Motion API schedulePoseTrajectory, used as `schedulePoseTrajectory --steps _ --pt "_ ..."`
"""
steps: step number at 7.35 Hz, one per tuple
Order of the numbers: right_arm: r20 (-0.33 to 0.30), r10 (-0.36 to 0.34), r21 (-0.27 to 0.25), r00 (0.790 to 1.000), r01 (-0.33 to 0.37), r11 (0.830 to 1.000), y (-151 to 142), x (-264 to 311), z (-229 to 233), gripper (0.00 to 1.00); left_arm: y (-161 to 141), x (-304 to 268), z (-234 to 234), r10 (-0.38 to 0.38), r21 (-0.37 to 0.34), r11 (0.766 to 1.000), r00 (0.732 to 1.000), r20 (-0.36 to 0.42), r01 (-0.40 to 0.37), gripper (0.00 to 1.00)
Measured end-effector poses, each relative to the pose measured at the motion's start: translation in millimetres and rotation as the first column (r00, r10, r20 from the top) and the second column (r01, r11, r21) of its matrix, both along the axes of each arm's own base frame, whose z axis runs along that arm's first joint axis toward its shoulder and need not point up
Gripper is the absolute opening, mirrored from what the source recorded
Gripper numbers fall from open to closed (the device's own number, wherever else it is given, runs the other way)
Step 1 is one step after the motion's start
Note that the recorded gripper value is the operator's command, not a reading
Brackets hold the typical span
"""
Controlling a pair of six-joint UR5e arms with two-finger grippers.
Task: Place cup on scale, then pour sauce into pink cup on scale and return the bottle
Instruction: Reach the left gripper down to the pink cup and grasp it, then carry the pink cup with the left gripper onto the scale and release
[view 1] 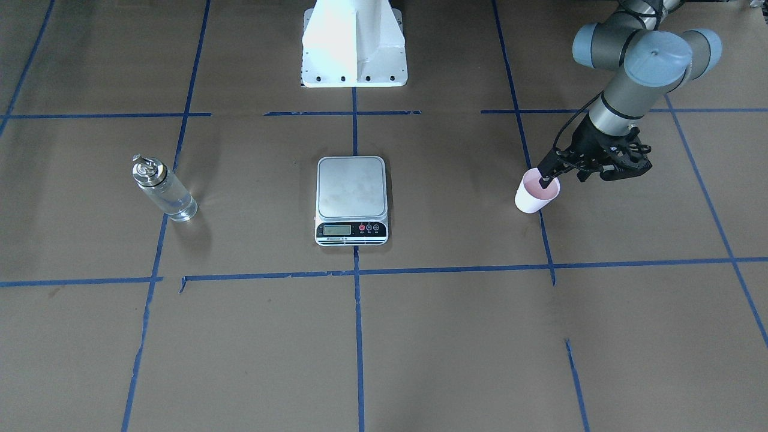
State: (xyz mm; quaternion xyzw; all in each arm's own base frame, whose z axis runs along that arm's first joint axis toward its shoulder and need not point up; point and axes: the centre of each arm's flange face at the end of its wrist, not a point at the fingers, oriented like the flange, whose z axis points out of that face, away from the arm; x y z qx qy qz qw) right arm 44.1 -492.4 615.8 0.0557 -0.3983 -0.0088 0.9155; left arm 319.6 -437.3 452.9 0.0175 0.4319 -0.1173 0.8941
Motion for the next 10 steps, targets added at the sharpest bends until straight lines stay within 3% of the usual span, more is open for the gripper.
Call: schedulePoseTrajectory --steps 3,4,7,10 --pt "0.009 -0.001 -0.001 1.0 0.001 1.0 0 -1 -1 1.0 0 6 0 0.007 -0.002 1.0 1.0 0.001 -0.007 0.06" --pt "0.02 -0.002 -0.001 1.0 0.002 1.0 0 -1 -2 1.0 0 6 0 0.007 -0.003 1.0 1.0 0.002 -0.007 0.0" --pt "0.028 -0.004 0.005 1.0 0.004 1.0 0 -2 -5 1.0 0 6 -17 0.008 -0.01 1.0 1.0 -0.004 -0.008 0.0" --pt "0.029 -0.003 0.016 1.0 0.002 1.0 -2 -2 -11 1.0 7 -1 -111 0.008 -0.043 0.999 1.0 0.022 -0.007 0.0"
